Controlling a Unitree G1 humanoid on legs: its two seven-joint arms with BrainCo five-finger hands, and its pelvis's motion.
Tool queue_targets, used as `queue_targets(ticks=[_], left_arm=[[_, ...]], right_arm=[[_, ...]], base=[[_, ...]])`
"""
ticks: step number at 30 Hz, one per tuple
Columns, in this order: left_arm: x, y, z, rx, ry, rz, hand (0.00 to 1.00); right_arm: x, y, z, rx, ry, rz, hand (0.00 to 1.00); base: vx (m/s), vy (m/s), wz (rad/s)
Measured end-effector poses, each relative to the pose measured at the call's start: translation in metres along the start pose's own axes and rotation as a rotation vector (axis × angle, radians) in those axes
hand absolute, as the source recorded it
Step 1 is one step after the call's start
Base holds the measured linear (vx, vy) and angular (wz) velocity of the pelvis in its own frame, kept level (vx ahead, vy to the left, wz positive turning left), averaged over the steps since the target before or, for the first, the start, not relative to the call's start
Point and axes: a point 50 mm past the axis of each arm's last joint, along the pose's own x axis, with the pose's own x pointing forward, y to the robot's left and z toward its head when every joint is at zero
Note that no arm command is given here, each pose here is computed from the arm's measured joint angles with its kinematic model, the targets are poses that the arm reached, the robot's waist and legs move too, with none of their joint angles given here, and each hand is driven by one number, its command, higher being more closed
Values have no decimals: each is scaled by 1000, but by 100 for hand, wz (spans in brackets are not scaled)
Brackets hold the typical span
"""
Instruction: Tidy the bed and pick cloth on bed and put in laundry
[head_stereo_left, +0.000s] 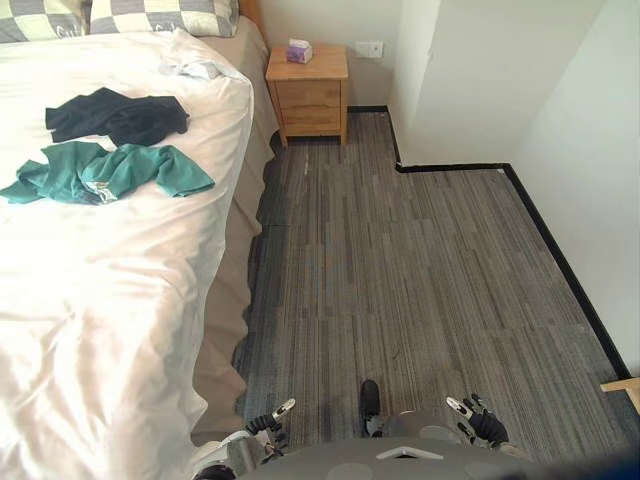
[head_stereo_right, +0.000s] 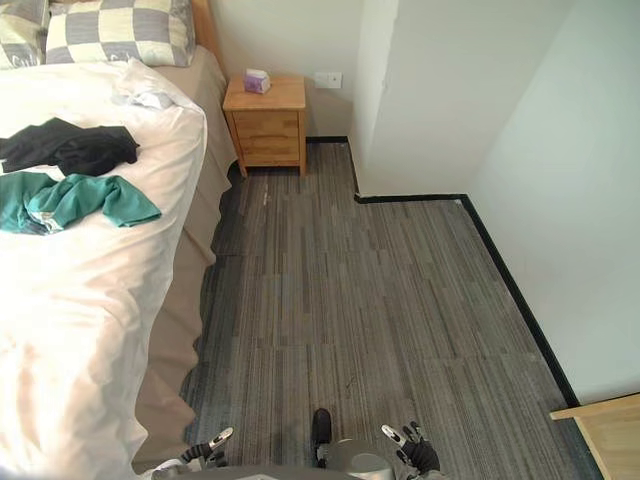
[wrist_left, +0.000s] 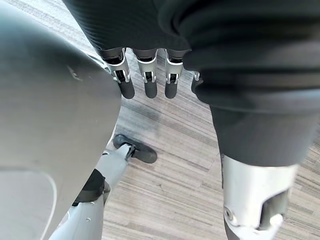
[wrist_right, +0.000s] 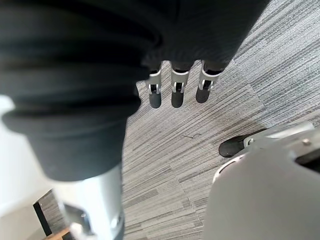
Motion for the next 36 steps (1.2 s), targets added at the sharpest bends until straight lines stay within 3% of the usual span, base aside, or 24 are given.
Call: queue_targets(ticks=[9,16,20,24,29,36], left_arm=[[0,1,4,27,-36,45,0],[-1,-3,24,115,-182,120,0],[-9,-18,57,168,-381,76,0],[-13,-22,64,196,-435,52,0],[-14,-21,64,140,-443,32,0],[-11,-12,55,-16,-383,22,0]], right_arm=[[1,2,0,15,10,-16,0],[2,5,11,70,-15,7,0],[-1,1,14,64,-40,10,0],[1,4,20,57,-61,19,0],[5,18,28,58,-75,65,0],[4,8,8,21,32,38,0]], base=[[-37,55,8],[107,-78,-25],[338,-202,8],[404,-170,-41],[406,-117,-54],[571,9,-47]])
